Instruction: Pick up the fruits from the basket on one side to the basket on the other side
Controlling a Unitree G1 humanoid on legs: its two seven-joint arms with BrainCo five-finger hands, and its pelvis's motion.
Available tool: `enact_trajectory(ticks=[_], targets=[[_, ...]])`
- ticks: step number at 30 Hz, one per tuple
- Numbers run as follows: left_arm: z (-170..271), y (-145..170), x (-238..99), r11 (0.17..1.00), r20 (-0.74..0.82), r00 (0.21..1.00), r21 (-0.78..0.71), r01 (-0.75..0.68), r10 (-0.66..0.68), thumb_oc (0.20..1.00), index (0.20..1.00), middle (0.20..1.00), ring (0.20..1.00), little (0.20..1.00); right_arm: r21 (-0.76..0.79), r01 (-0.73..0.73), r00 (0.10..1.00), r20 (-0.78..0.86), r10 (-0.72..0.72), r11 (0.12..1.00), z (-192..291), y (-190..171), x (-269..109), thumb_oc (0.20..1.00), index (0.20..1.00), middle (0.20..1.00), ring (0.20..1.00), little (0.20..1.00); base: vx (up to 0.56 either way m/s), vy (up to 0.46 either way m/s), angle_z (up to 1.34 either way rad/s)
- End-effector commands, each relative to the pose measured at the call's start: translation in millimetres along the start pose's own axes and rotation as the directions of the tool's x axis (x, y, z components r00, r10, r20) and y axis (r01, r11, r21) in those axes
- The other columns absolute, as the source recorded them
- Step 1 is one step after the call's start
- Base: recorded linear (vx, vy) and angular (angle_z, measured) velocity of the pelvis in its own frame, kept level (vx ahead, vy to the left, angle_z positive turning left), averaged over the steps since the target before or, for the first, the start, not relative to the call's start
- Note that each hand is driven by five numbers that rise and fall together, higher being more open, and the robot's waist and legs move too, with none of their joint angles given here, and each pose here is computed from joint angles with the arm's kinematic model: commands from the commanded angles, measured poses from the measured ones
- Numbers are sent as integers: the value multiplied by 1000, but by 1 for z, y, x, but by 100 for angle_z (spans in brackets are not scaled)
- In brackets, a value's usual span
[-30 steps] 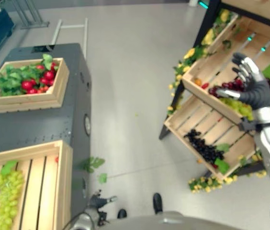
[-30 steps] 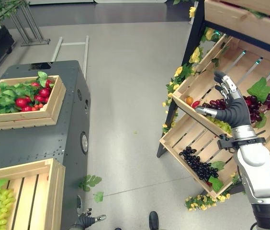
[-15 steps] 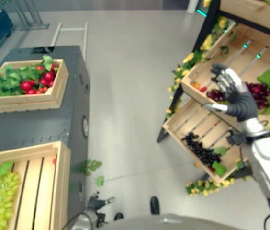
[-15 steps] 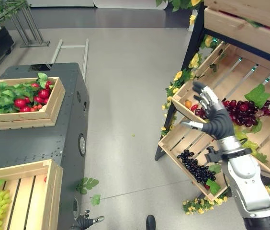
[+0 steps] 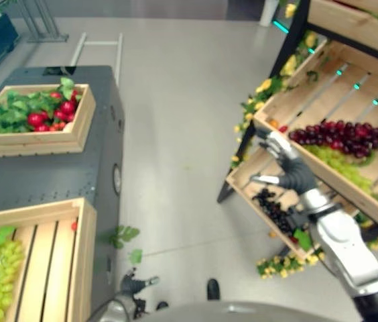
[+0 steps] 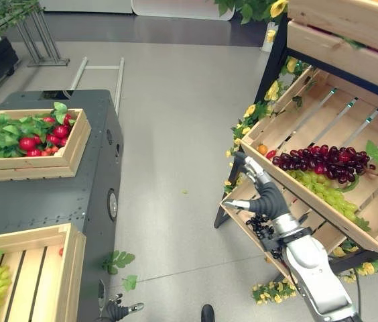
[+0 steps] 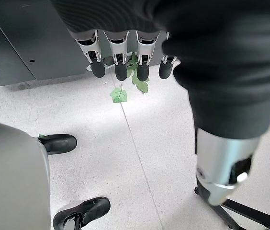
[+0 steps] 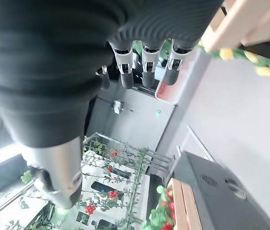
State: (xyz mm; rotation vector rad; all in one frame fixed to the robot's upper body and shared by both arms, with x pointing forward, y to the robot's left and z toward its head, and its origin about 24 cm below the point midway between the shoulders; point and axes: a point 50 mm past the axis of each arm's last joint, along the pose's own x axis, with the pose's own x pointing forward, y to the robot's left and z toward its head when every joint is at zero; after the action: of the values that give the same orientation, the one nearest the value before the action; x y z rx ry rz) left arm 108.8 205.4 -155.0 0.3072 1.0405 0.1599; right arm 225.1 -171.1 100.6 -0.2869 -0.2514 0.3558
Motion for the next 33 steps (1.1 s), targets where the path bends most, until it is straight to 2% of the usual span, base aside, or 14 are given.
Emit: enact_trajectory(ticks=[1,7,9,12,15,17,21,22,27,33], targets=[[-8,8,0,996,-10,999,87,-35,36,1000,1000,1000,1000,1000,-23,43,992,119,-40,999,20,-7,7,1000,1000,1000,1000,1000,-12,49,0],[-4,13,1,994,4,998,90,-67,67,1000,1000,1000,1000,1000,-41,4,1000,17,-3,999,-5,7,10,1000,1000,1000,1000,1000,-6,32,5],[-2,14,3,992,10,997,100,-77,76,1000,1000,1000,1000,1000,-50,3,997,-83,-7,999,-27,13,7,1000,1000,1000,1000,1000,-6,13,17],[2,14,4,990,22,997,122,-77,75,1000,1000,1000,1000,1000,-76,17,990,-136,-28,997,-39,13,2,1000,1000,1000,1000,1000,10,20,38],[8,11,5,983,44,998,176,-59,52,1000,1000,1000,1000,1000,-69,64,935,-345,-84,996,-81,11,-25,1000,1000,1000,1000,1000,32,-28,130],[7,12,5,982,38,999,182,-42,35,1000,1000,1000,1000,1000,-92,63,901,-424,-97,994,-96,11,-37,1000,1000,1000,1000,1000,-13,-99,143],[-9,14,4,999,-53,998,33,-17,19,1000,1000,1000,1000,1000,-80,70,794,-599,-104,994,-130,14,-65,1000,1000,1000,1000,1000,-40,-130,60],[-9,14,4,999,-53,998,32,-18,20,1000,1000,1000,1000,1000,-79,70,794,-598,-104,994,-130,14,-65,1000,1000,1000,1000,1000,-32,-129,39],[-11,5,2,996,-68,998,-90,10,-16,1000,1000,1000,1000,1000,-91,73,681,-724,-116,993,-157,15,-90,1000,1000,1000,1000,1000,-124,-202,35],[-7,-6,1,994,-53,997,-103,43,-49,1000,1000,1000,1000,1000,-143,71,635,-757,-155,987,-166,7,-98,1000,1000,1000,1000,1000,-196,-187,58]])
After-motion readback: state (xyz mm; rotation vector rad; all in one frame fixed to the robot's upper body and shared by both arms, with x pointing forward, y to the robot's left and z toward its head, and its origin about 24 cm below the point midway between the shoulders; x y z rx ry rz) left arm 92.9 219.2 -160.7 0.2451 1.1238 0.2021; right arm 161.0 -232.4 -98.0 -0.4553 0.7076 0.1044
